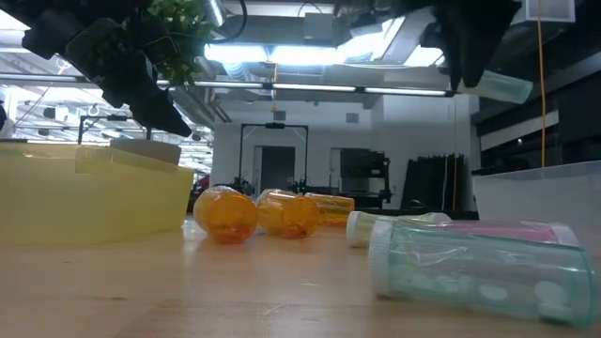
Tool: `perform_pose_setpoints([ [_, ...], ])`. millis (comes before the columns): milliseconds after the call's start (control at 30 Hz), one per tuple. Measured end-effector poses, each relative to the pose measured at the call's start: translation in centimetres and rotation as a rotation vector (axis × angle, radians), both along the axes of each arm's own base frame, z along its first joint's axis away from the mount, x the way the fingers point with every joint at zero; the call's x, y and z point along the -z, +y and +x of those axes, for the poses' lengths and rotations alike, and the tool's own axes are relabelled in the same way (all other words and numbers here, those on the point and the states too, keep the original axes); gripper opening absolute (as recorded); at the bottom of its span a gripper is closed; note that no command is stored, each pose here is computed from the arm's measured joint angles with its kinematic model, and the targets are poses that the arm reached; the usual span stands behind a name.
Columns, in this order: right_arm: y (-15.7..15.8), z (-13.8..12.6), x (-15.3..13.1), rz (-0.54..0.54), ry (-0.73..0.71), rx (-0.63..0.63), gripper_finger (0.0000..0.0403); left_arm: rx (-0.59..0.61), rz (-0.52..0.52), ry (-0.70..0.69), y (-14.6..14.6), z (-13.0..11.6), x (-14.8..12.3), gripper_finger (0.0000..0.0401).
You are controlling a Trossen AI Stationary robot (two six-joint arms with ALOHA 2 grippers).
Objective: Pick and place medicine bottles into bin by pill shape (circle, oval)
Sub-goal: Put the blue pill bottle into the transparent bin
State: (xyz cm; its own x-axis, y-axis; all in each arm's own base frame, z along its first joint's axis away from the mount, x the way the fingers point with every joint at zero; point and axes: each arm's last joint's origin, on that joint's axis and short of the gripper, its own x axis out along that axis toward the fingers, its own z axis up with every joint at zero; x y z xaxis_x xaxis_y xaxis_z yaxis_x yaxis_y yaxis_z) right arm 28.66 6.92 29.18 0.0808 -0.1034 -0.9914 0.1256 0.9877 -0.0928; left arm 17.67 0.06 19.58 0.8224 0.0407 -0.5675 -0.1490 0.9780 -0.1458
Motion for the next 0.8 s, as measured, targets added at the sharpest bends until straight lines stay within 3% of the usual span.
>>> perform_pose_setpoints([
  [200, -1.1, -4.4, 2.3, 0.046, -0.104, 0.197, 0.0122, -0.001, 0.000, 0.000, 0.0, 0.0, 0.0, 0.0229],
  [333, -1.7, -6.3, 3.7, 0.061, -0.132, 0.257, 0.0122, 0.000, 0.000, 0.000, 0.0, 0.0, 0.0, 0.0229],
  [700, -2.2, -6.0, 3.7, 0.078, -0.226, 0.279, 0.0122, -0.023, 0.012, 0.000, 0.1, 0.0, 0.0, 0.0229],
  [800, -2.2, -6.0, 3.7, 0.088, -0.226, 0.345, 0.0122, -0.024, 0.013, 0.000, 0.1, 0.0, 0.0, 0.0229],
])
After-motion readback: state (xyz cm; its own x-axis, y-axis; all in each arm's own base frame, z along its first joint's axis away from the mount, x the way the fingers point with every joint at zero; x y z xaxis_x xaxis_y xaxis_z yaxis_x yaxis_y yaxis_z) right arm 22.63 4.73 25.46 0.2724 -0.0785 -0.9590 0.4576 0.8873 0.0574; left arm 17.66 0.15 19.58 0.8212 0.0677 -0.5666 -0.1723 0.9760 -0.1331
